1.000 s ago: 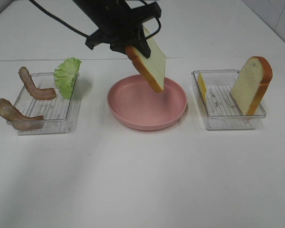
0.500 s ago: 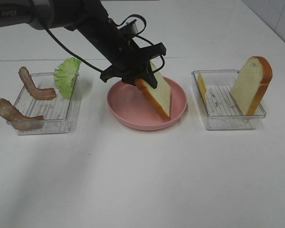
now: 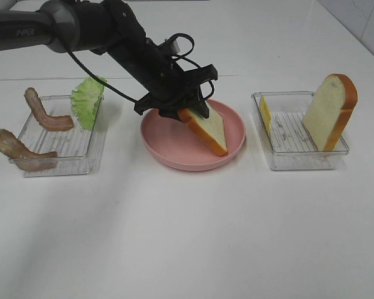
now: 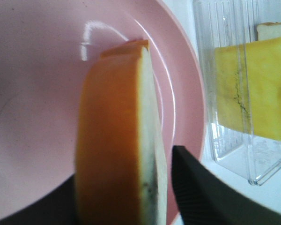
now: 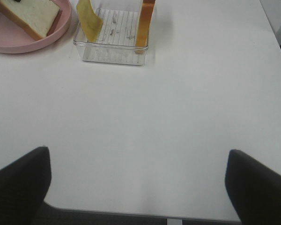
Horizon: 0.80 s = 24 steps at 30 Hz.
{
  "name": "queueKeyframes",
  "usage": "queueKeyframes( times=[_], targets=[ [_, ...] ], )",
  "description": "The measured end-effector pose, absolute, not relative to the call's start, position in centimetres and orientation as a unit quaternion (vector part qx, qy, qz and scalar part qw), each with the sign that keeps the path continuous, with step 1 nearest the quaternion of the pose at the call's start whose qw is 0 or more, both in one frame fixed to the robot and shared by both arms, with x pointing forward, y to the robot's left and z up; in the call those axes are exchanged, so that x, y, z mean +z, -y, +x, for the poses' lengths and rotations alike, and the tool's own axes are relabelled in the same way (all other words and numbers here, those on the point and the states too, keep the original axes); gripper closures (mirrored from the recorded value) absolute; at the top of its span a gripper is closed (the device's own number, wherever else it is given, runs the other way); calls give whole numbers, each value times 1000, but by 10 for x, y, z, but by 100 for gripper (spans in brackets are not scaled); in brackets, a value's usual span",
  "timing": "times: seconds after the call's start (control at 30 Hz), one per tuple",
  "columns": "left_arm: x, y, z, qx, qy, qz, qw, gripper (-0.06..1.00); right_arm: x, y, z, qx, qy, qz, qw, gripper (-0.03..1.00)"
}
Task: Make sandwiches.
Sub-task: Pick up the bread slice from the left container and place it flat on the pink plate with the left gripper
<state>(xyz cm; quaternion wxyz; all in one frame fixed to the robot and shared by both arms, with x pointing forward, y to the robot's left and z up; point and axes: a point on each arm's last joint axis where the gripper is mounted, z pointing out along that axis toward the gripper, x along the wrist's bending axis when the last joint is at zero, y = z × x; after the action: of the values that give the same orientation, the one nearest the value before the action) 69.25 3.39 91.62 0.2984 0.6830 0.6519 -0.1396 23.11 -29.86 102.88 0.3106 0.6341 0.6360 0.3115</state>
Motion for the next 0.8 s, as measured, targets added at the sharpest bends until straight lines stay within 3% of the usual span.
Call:
queueKeyframes(
  times=[0.1, 0.17, 0.27, 0.8],
  targets=[
    [915, -35, 693, -135, -651, 686, 296, 43, 1029, 299, 231, 312, -636, 634, 311, -1],
    [912, -36, 694, -119, -645, 697, 289, 23, 1029, 299, 231, 312, -636, 634, 311, -1],
    [916, -37, 696, -112, -644, 699, 289, 14, 1029, 299, 231, 312, -636, 634, 311, -1],
    [952, -34, 700, -2, -642, 730, 235, 12, 1029, 299, 231, 312, -636, 634, 311, -1]
  ],
)
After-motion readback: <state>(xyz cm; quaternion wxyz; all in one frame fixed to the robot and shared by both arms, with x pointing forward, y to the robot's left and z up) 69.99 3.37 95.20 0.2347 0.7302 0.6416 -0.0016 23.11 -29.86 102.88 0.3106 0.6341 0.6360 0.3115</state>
